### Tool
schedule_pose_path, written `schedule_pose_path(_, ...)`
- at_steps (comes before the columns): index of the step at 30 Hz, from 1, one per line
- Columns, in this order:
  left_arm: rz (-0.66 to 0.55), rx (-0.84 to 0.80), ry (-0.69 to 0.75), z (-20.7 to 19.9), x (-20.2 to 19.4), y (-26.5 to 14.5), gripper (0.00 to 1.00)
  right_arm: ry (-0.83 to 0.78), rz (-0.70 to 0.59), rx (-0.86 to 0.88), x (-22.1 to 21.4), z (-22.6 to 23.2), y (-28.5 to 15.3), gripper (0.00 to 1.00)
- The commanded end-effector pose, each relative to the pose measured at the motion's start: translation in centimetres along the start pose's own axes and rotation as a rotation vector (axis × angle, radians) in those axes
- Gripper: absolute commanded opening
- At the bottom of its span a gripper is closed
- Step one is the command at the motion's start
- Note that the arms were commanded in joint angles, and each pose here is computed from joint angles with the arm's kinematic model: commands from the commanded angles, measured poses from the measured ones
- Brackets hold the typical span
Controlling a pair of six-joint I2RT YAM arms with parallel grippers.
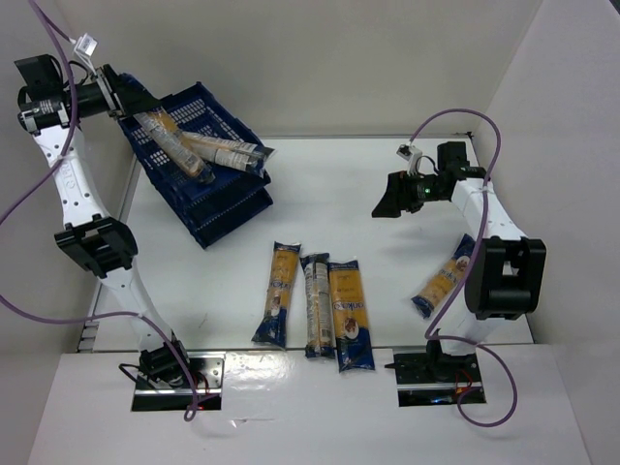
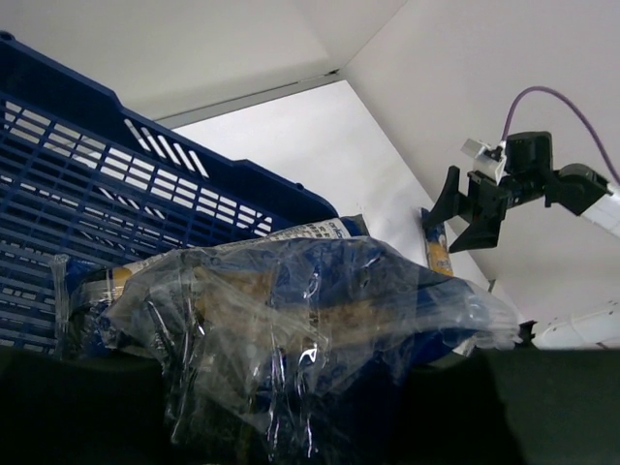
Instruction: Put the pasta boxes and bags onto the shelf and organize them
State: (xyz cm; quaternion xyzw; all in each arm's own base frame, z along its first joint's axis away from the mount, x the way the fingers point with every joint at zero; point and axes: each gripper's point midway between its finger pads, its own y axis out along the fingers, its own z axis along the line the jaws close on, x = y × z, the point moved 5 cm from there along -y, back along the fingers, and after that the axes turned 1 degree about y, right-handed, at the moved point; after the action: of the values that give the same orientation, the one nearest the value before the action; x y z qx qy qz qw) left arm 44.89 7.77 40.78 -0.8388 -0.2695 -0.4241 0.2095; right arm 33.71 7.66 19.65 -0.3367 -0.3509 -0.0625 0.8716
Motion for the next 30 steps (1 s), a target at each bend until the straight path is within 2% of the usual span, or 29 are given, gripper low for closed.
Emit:
schedule_pose_path(1,0.012,-0.078,-0.051,0.1,-0.4,0.4,0.0,-0.039,-0.013,0.018,0.9,0.2,-0.1,0.9)
schedule_pose_path(15,0.041,-0.071,-0.184,3.4,-2.7,1.2,0.0,-0.055,-0.018,0.016,1.0,0.6,-0.5,0.9)
schedule_pose_path(19,0.036,-0.03,-0.179,4.4,-2.7,1.0,0.01,-0.055,-0.018,0.016,0.9,0.8,-0.6,0.9)
schedule_pose_path(24,0.02,0.007,-0.15,4.7,-2.3,0.0,0.06,-0.048,-0.013,0.017,0.6,0.7,-0.5,0.9)
schedule_pose_path(30,0.001,0.06,-0.137,5.4,-1.9,-1.4,0.19,-0.055,-0.018,0.016,0.9,0.8,-0.6,0.9)
